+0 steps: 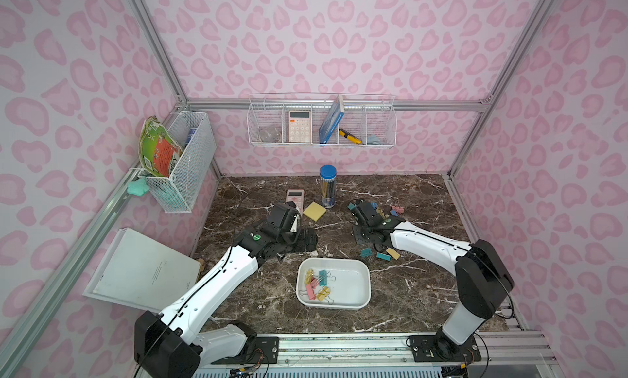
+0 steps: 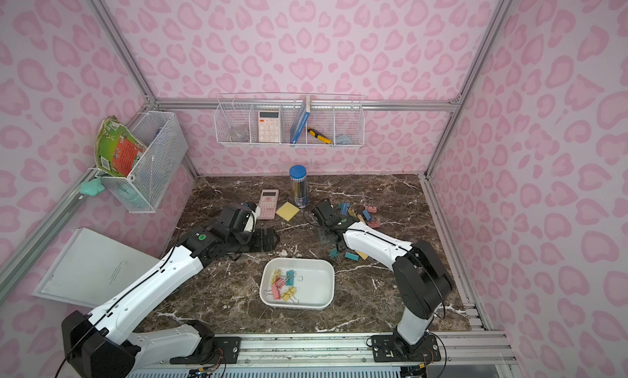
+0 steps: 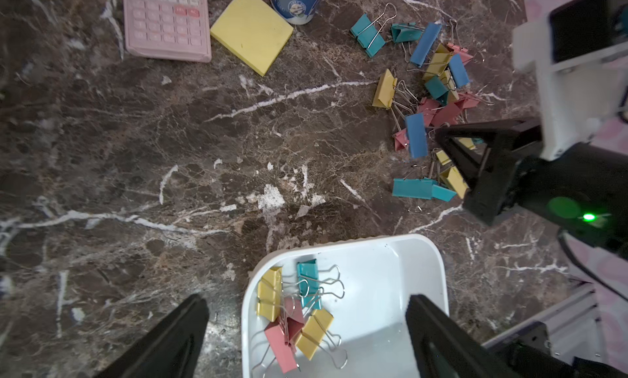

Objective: Put the binder clips in the storage box
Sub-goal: Pick up the binder clip at the center of the board, then place the binder clip in the storage box.

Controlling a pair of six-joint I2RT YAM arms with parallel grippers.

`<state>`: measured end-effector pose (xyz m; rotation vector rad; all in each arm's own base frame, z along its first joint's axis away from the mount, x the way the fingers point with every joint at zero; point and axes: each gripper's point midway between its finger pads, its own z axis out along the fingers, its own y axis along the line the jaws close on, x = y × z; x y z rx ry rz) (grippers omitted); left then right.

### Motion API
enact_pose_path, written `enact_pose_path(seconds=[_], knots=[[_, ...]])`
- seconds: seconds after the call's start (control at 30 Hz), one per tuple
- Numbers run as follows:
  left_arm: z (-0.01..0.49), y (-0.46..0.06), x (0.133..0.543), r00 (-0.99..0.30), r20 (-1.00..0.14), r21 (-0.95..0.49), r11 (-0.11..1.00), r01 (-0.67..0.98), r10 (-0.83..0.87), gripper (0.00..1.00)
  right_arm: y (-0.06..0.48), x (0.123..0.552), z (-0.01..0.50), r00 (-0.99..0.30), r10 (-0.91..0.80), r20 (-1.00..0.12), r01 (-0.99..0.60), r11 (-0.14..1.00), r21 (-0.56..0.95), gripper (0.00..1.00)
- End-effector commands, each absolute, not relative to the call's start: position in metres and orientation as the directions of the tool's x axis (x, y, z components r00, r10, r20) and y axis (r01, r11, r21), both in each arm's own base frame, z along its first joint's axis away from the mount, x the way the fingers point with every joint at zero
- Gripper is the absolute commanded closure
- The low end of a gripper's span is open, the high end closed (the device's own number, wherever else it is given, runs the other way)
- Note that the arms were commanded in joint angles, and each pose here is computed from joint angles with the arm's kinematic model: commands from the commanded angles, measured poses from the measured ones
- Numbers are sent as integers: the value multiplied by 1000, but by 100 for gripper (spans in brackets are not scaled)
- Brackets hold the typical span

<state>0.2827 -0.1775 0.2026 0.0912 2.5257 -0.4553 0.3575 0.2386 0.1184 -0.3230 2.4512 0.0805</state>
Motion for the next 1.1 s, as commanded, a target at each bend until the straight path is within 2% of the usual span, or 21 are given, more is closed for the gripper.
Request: enact_pose_path(seconds=[0.0, 0.1, 0.23, 0.43, 0.53, 0.63, 0.83, 1.07], knots=[[204, -160, 282, -811, -579, -93, 981, 170, 86, 4, 255, 359, 150, -736, -29, -676, -257, 936, 240, 100], [214, -166, 285, -781, -614, -49, 982, 183, 115, 4, 248, 350, 178, -732, 130, -669, -268, 848, 458, 100], [220, -164, 290, -754, -645, 0, 986, 164, 126, 4, 247, 303, 211, -728, 271, -630, -362, 629, 688, 100], [221, -161, 303, -713, -693, 32, 992, 122, 110, 5, 266, 209, 209, -801, 269, -534, -382, 457, 803, 100], [226, -164, 311, -695, -713, 22, 994, 109, 92, 5, 275, 178, 195, -851, 294, -435, -309, 388, 868, 100], [229, -168, 318, -685, -723, 22, 994, 107, 90, 6, 285, 160, 172, -893, 277, -354, -236, 380, 894, 100], [230, -170, 326, -664, -743, 38, 995, 90, 89, 6, 305, 154, 146, -935, 223, -274, -173, 389, 905, 100], [226, -175, 338, -645, -760, 47, 996, 70, 81, 6, 345, 154, 127, -960, 75, -268, -207, 454, 867, 100]])
